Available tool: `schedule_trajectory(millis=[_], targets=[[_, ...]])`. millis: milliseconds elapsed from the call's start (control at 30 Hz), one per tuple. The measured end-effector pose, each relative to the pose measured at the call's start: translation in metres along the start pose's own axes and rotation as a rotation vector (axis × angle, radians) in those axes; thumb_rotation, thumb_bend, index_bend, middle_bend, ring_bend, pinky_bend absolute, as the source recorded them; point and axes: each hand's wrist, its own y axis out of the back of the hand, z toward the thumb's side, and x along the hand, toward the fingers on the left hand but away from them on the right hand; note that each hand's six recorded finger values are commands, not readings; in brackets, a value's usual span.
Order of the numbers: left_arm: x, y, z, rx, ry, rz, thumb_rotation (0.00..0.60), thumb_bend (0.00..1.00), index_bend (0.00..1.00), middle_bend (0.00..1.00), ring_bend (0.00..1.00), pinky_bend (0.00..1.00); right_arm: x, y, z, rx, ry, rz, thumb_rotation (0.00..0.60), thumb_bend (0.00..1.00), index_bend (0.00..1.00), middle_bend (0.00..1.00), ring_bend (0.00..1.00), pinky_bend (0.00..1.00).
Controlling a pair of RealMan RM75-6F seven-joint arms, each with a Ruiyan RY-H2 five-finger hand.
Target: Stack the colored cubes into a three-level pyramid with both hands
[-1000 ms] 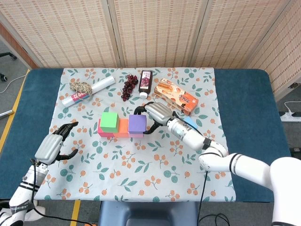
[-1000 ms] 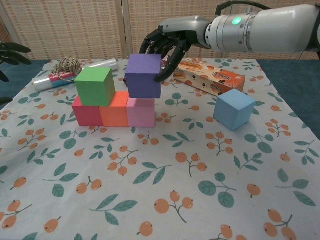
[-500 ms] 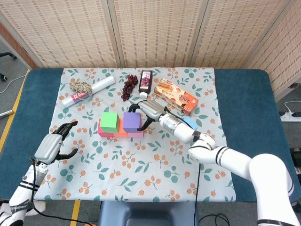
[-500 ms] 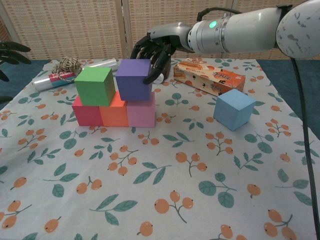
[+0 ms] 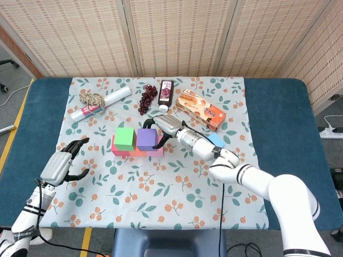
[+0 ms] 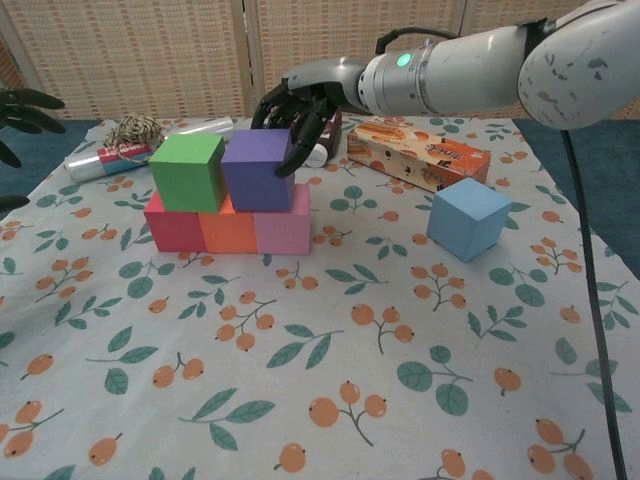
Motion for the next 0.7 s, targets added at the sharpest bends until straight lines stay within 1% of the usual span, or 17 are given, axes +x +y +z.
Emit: schedule_trajectory(millis=[167, 300, 367, 467, 700], targets=[[0.0, -0.0004, -0.0003, -0.003, 0.0, 0.0, 0.6, 0.31, 0.08, 0.14, 0.12, 0.28, -0.0028, 0.0002, -0.0011, 0.007, -0.003, 0.004, 0.6, 0.11, 0.22, 0.32, 0.11, 0.1], [-0.0002, -0.0002, -0.0007, -0.006, 0.0, 0.002, 0.6, 0.31, 0.08, 0.14, 0.11, 0.28, -0.0045, 0.0013, -0.0011, 0.014, -0.003, 0.004, 0.6, 0.06, 0.1, 0.25, 0.05, 0.05], [-0.0006, -0.0001, -0.0009, -0.005, 0.0, 0.003, 0.6, 0.31, 0.08, 0.14, 0.11, 0.28, -0.0045, 0.0019, -0.0002, 0.015, 0.001, 0.003, 0.6, 0.04, 0.04, 0.21, 0.03, 0.03], [-0.0013, 0.0002, -0.0007, -0.005, -0.001, 0.005, 0.6, 0.31, 0.08, 0.14, 0.11, 0.28, -0.0034, 0.002, 0.0002, 0.024, 0.006, 0.006, 0.6, 0.03, 0.01, 0.19, 0.01, 0.02], [-0.0032, 0.0001, 0.0, -0.004, -0.005, 0.006, 0.6, 0.31, 0.07, 0.14, 0.11, 0.28, -0.0019, 0.0005, -0.0014, 0.047, 0.004, 0.009, 0.6, 0.0, 0.0, 0.16, 0.0, 0.02]])
